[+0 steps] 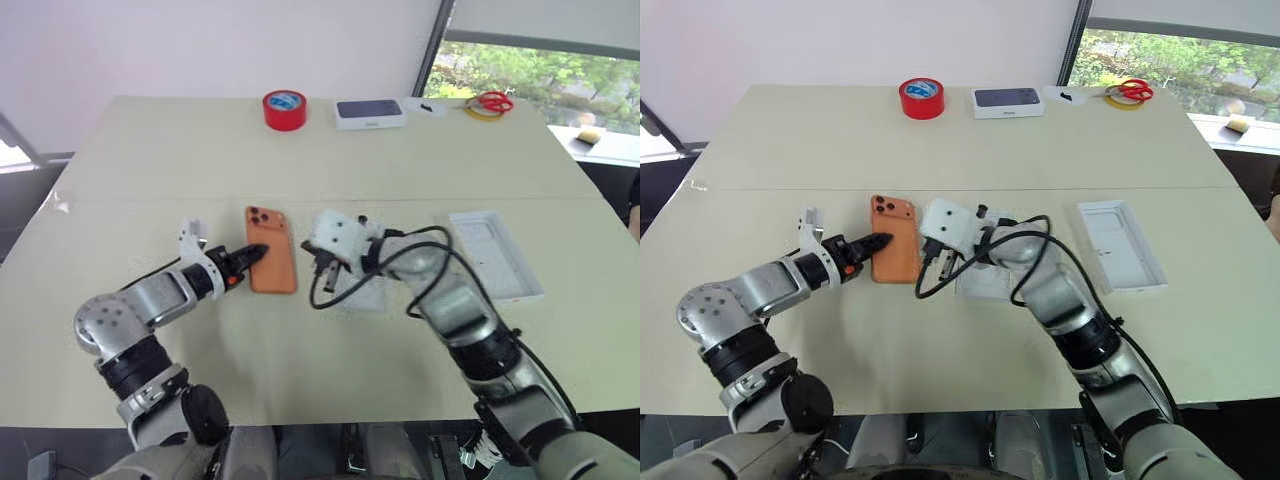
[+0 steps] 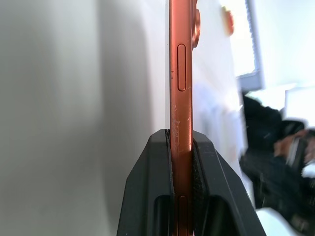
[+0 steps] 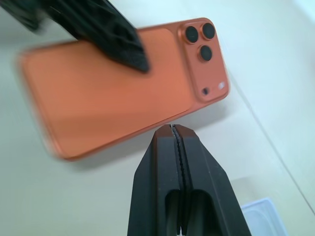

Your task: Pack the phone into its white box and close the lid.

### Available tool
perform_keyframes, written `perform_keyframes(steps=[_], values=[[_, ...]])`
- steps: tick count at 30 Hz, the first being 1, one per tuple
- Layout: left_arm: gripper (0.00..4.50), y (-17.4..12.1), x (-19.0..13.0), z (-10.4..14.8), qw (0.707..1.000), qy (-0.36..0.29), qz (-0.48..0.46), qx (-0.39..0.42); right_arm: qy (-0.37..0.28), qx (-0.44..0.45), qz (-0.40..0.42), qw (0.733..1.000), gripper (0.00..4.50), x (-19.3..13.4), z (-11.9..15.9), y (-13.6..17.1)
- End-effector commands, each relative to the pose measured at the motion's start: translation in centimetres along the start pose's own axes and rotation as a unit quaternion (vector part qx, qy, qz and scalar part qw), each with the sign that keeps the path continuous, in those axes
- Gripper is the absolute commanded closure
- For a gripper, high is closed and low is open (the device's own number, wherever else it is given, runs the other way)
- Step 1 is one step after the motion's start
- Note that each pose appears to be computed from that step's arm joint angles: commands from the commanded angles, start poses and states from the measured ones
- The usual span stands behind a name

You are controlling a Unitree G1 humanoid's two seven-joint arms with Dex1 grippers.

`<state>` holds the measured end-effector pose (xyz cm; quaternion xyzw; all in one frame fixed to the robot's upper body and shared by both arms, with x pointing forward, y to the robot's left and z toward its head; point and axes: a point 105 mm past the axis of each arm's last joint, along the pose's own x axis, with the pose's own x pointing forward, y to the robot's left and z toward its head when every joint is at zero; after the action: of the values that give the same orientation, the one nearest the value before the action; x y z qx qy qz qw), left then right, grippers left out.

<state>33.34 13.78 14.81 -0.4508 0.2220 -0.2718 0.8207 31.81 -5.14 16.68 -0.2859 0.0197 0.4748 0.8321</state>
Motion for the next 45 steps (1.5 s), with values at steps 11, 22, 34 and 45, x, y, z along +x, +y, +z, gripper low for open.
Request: perform_keyframes(steps=[11,22,34,45], values=[[4.47,-5.0,6.9,-6.4,0.993,0.108,-0.049,-0.012,0.023,0.129,-0.101,0.986,4.50,-11.4,-5.5,-2.0],[4.47,-5.3,9.1,-9.7,0.984,0.171,-0.048,-0.006,0.036,0.126,-0.129,0.983,4.50,-11.8,-6.0,-1.9],[0.23,-4.8,7.0,-6.7,0.988,0.141,-0.062,0.032,0.082,0.103,-0.114,0.985,4.50,-10.5,-7.5,-1.4],[0.75,-2.1,2.5,-1.9,0.966,0.089,0.004,0.244,0.130,0.102,-0.147,0.975,4.50,-9.1,-8.9,-3.5]])
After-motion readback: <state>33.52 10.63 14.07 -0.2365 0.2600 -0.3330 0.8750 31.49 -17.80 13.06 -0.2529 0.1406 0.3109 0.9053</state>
